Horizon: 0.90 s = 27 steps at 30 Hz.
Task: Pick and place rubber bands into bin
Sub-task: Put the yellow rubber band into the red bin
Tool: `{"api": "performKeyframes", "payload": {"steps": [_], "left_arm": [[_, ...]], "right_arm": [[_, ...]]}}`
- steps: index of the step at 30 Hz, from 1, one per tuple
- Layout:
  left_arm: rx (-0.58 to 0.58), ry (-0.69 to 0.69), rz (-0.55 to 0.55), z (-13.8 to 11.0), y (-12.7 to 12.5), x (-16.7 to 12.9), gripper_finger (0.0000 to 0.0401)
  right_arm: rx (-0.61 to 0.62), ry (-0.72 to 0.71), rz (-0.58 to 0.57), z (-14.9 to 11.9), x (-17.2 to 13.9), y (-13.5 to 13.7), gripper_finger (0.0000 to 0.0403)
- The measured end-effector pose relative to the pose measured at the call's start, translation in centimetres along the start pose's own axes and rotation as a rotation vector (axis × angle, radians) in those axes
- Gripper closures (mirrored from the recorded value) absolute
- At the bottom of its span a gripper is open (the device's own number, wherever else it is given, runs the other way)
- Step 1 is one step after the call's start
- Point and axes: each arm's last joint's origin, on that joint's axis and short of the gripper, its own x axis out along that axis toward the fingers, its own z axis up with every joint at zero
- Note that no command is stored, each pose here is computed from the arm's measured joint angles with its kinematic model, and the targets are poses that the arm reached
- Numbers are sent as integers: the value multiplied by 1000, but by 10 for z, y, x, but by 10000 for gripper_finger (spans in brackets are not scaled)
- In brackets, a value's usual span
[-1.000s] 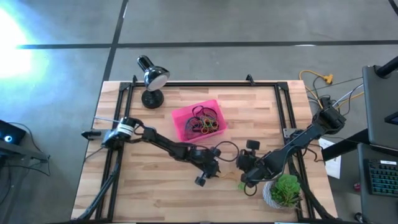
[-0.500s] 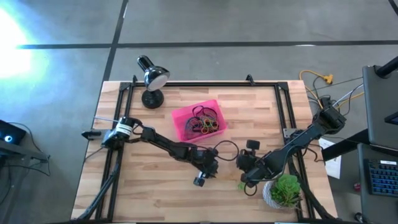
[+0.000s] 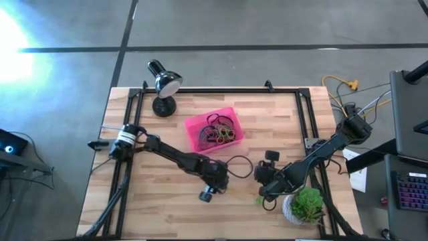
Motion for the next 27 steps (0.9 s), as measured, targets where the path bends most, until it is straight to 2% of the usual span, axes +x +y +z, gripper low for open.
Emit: {"api": "performKeyframes", "payload": {"steps": [8, 27], "left_arm": [[2, -7, 9, -1, 0, -1, 314], [130, -206, 47, 18, 1, 0, 314]], "right_arm": [[1, 0, 1, 0, 0, 0, 342], [2, -1, 3, 0, 0, 0, 346]]}}
